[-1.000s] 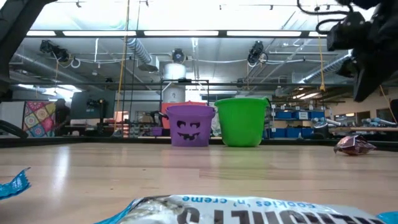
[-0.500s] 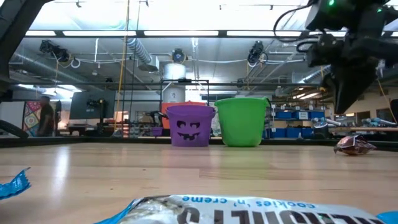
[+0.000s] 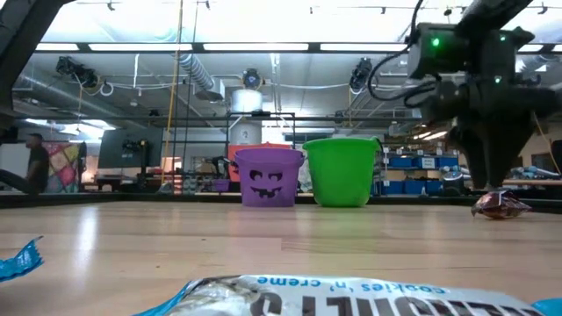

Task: Sort candy by brand, put in halloween buckets
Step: Put the brown chocolate bar into the green bucket, then put the white chocolate bar into the purple bucket

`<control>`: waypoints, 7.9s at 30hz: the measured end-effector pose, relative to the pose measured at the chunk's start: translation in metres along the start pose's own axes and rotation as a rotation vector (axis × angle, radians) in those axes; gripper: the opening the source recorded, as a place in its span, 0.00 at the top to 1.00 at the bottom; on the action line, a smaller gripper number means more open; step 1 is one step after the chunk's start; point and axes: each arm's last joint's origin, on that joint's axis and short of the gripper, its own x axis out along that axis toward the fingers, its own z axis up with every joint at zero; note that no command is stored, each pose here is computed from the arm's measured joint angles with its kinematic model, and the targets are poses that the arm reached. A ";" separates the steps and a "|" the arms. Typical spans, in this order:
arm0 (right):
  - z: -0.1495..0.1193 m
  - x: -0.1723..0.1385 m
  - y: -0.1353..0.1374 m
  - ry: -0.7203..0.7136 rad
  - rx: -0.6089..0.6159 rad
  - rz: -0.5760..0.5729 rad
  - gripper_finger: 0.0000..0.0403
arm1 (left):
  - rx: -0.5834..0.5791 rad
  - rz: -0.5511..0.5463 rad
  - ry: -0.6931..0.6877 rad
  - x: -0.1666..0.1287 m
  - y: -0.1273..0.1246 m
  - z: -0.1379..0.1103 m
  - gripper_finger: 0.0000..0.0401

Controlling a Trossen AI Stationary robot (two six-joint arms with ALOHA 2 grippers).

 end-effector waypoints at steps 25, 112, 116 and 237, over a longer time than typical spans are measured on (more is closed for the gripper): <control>0.006 0.010 0.000 0.103 0.035 -0.050 0.94 | 0.019 0.004 0.015 0.000 0.000 -0.002 0.67; 0.092 -0.117 -0.120 -0.958 0.371 0.005 0.97 | 0.018 0.047 0.050 -0.013 0.020 0.000 0.67; 0.102 -0.107 -0.145 -0.878 0.411 -0.030 0.97 | 0.009 0.023 0.057 -0.012 0.018 0.000 0.67; 0.031 -0.199 0.017 -0.951 0.161 0.389 0.58 | -0.027 0.203 0.574 -0.101 0.024 -0.017 0.67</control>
